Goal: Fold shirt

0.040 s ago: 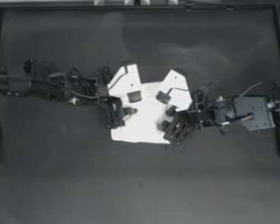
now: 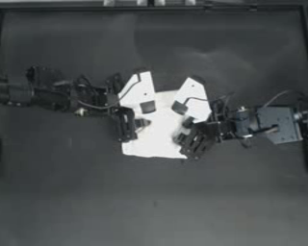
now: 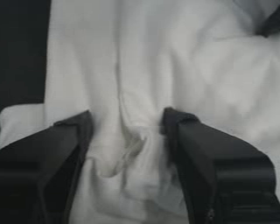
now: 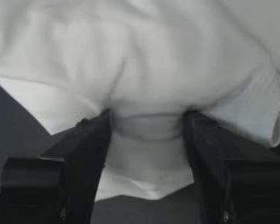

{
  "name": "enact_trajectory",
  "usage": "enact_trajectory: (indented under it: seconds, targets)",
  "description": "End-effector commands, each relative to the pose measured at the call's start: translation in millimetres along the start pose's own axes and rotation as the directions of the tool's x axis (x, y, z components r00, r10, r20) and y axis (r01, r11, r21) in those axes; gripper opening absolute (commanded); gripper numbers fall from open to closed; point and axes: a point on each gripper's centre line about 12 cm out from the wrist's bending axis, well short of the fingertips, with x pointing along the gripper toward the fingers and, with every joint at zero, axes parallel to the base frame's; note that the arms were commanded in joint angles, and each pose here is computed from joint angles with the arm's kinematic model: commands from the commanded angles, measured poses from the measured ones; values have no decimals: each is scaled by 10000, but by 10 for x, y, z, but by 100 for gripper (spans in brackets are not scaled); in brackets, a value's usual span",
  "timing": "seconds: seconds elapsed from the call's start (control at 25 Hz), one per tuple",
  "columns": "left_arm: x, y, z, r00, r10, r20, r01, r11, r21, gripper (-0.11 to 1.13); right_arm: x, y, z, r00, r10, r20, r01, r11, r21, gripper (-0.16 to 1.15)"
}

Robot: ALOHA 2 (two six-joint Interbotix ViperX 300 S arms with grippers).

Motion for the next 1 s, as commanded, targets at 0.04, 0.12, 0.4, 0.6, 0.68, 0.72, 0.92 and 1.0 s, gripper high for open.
enact_trajectory:
  seconds: [0.04,0.12,0.4,0.6,0.68,0.72,0.92,1.0]
  targets:
    - [-148,-161,51,9997,-236,74,235,9997,112,87,-48,127,-61,9999,149,-81,-151,9995,-288,85]
    - [-185,-211,32,9995,-326,-18,326,9994,61,87,-57,159,-87,9998,157,-144,-163,9992,-363,85]
    - [-278,-381,-34,9974,-717,-67,715,9972,-239,87,-98,298,-158,9989,377,-274,-389,9983,-428,85]
    - [-300,-545,-39,9951,-968,-200,967,9953,-23,80,-140,431,-196,9975,634,-318,-648,9969,-449,85]
    - [-317,-555,-22,9949,-970,-261,971,9953,15,75,-168,461,-198,9974,645,-334,-661,9967,-474,85]
    - [-322,-555,-4,9950,-962,-260,964,9953,29,73,-188,463,-186,9975,639,-305,-653,9967,-481,85]
    - [-399,-500,130,9963,-848,-144,849,9963,99,73,-319,468,-94,9972,742,45,-738,9954,-609,85]
    - [-442,-455,179,9972,-744,-90,745,9971,150,73,-392,446,-39,9969,741,254,-722,9951,-674,85]
